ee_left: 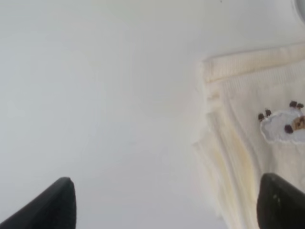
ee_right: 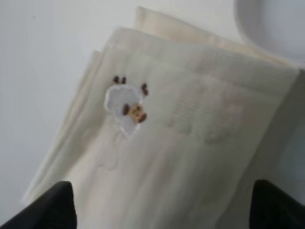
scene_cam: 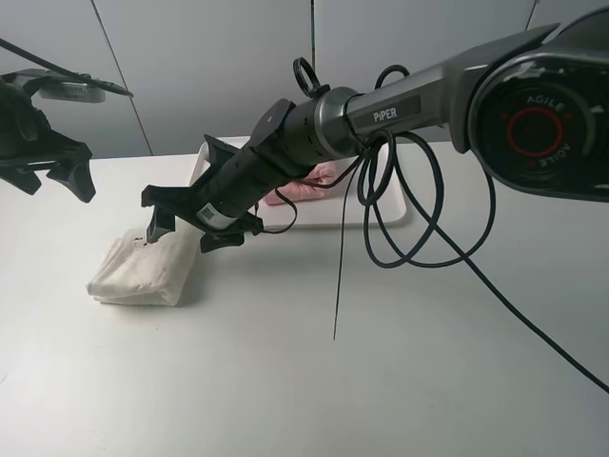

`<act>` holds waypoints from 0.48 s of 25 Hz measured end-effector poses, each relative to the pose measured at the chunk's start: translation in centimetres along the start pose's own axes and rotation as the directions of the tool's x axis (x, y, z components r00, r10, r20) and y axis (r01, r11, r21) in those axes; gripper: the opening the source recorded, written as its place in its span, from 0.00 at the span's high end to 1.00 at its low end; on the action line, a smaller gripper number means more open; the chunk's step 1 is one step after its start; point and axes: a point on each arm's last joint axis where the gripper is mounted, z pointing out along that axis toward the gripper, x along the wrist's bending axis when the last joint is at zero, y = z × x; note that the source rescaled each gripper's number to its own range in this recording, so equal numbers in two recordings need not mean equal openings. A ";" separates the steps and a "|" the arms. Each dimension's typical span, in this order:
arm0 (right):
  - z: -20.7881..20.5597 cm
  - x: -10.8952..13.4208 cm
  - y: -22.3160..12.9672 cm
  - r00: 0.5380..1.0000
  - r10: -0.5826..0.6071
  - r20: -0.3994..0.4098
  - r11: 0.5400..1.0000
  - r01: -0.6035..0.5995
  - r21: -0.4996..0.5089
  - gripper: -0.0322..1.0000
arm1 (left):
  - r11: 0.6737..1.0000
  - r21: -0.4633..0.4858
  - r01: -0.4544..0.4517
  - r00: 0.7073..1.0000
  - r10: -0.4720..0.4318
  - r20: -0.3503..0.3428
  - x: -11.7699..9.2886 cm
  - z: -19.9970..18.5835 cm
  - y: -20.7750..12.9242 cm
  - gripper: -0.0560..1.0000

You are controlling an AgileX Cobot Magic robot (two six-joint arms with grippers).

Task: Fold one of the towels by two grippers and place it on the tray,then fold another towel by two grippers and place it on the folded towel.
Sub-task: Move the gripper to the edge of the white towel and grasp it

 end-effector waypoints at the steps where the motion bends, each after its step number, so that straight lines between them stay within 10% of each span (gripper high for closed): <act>1: 0.0 -0.1 0.0 1.000 0.008 0.011 1.000 -0.008 0.003 0.20 | 1.000 0.000 0.000 1.000 0.000 0.000 0.0 0.0 0.0 0.03; 12: 1.7 -0.5 -0.9 0.997 0.052 0.050 0.999 -0.052 -0.002 0.20 | 1.000 0.003 0.000 1.000 0.000 0.000 0.0 0.0 0.0 0.03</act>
